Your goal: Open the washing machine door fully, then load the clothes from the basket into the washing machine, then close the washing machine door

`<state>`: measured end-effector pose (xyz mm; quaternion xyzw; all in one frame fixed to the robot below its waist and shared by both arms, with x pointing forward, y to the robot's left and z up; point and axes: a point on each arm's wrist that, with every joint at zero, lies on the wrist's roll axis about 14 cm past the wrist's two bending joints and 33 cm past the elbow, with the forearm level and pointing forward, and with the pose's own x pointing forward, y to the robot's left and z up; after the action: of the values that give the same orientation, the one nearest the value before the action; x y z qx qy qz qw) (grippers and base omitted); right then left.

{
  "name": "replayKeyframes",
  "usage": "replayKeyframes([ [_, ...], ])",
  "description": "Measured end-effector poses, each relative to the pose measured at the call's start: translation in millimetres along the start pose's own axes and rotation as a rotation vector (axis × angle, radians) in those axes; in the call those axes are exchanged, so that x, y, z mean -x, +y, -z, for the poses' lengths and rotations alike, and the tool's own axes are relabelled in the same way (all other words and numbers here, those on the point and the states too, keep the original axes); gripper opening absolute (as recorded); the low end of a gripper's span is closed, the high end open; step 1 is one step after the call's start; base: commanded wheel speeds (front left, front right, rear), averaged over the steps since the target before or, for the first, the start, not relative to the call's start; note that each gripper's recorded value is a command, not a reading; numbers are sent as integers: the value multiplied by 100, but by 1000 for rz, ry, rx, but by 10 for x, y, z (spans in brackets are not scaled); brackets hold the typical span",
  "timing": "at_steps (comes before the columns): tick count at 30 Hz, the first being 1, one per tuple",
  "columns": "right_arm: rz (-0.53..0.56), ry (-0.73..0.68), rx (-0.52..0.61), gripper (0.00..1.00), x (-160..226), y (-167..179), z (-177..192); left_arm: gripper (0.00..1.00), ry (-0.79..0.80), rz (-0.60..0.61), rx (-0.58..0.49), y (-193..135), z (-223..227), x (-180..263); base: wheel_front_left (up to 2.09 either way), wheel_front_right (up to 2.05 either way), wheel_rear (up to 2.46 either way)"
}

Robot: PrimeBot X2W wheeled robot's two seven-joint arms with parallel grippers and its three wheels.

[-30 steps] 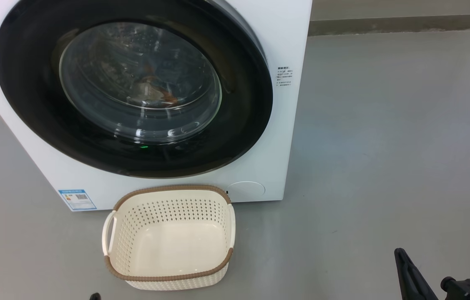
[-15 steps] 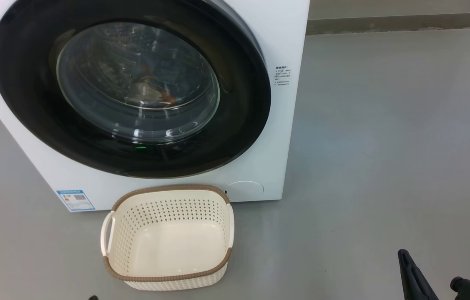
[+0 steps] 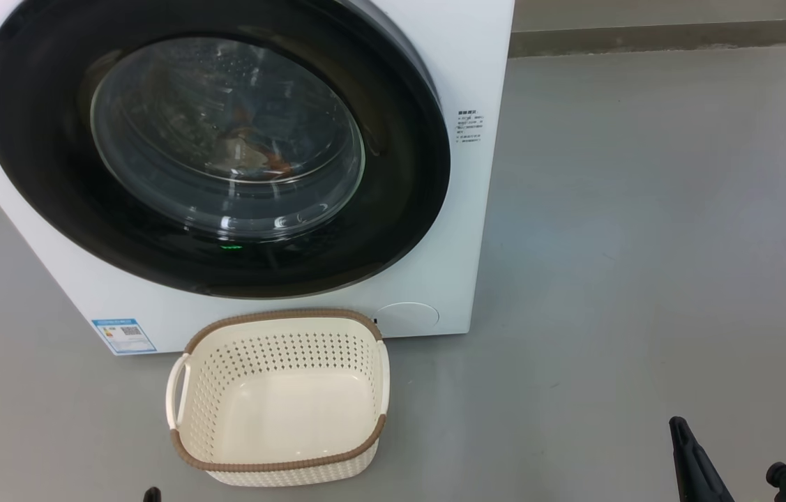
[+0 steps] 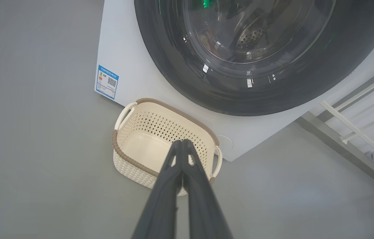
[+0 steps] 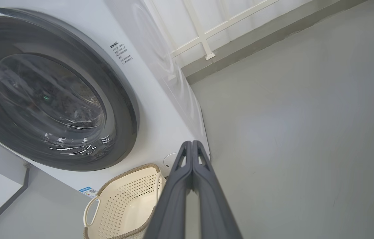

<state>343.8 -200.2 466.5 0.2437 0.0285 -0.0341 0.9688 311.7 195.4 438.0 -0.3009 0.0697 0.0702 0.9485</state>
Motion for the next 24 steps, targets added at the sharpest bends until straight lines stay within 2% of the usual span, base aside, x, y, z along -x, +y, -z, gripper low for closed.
replayKeyframes([
  [24,31,11,-275,0,-79,-31,-23,0,13,3,243,-59,-66,-154,0,0,0],
])
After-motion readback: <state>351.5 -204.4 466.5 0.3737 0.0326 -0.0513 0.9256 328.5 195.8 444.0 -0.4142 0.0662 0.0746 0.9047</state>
